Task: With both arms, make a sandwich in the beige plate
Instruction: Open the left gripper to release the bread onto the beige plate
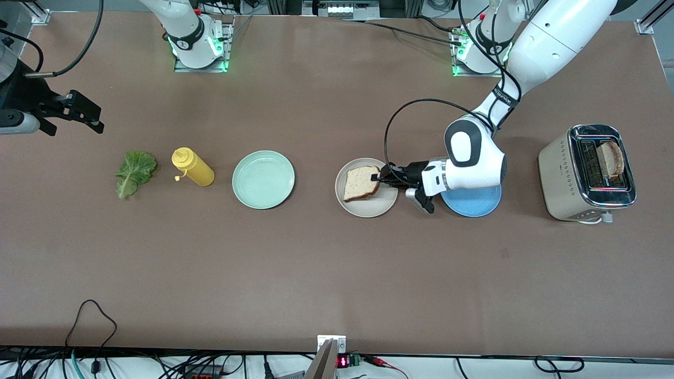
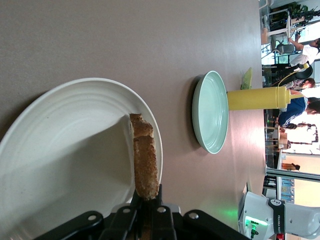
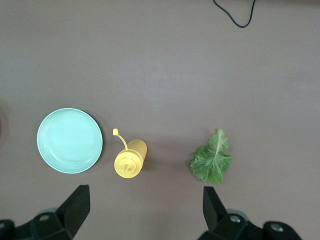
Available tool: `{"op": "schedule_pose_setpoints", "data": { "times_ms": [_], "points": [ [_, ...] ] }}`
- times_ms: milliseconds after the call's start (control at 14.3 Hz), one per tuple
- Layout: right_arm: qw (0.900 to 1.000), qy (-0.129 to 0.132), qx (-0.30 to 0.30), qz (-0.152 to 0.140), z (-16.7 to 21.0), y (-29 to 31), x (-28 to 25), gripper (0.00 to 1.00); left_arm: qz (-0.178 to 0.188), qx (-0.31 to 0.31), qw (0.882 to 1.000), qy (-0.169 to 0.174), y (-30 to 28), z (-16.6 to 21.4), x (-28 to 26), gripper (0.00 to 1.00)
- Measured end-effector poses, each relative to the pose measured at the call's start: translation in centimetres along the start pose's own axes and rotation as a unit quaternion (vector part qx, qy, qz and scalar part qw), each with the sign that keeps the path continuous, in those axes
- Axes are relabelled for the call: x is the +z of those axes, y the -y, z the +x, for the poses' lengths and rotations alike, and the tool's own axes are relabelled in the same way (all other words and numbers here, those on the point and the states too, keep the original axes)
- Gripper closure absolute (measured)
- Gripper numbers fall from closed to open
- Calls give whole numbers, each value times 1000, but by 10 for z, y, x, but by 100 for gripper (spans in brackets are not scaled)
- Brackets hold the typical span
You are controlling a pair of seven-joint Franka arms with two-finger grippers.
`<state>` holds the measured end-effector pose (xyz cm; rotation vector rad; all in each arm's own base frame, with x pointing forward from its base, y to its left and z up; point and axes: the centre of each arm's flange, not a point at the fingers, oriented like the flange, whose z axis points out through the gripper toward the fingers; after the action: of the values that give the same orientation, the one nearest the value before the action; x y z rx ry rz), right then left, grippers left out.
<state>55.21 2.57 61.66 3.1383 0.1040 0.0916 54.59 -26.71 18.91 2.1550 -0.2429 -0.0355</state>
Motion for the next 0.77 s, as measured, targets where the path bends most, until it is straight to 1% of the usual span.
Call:
{"op": "schedule_pose_setpoints", "data": {
  "times_ms": [140,490,630,700,770],
  "points": [
    [1000,0,0,0,0,0,0,0,0,0,1000,0,0,0,0,72],
    [1000,0,0,0,0,0,0,0,2,20,1000,-12,-14,10,-14,21],
    [1000,0,0,0,0,0,0,0,8,50,999,3,-24,12,-25,3],
    [1000,0,0,0,0,0,0,0,16,67,997,16,-24,14,-33,0],
    [1000,0,0,0,0,0,0,0,18,78,996,27,-22,16,-44,0]
  ]
}}
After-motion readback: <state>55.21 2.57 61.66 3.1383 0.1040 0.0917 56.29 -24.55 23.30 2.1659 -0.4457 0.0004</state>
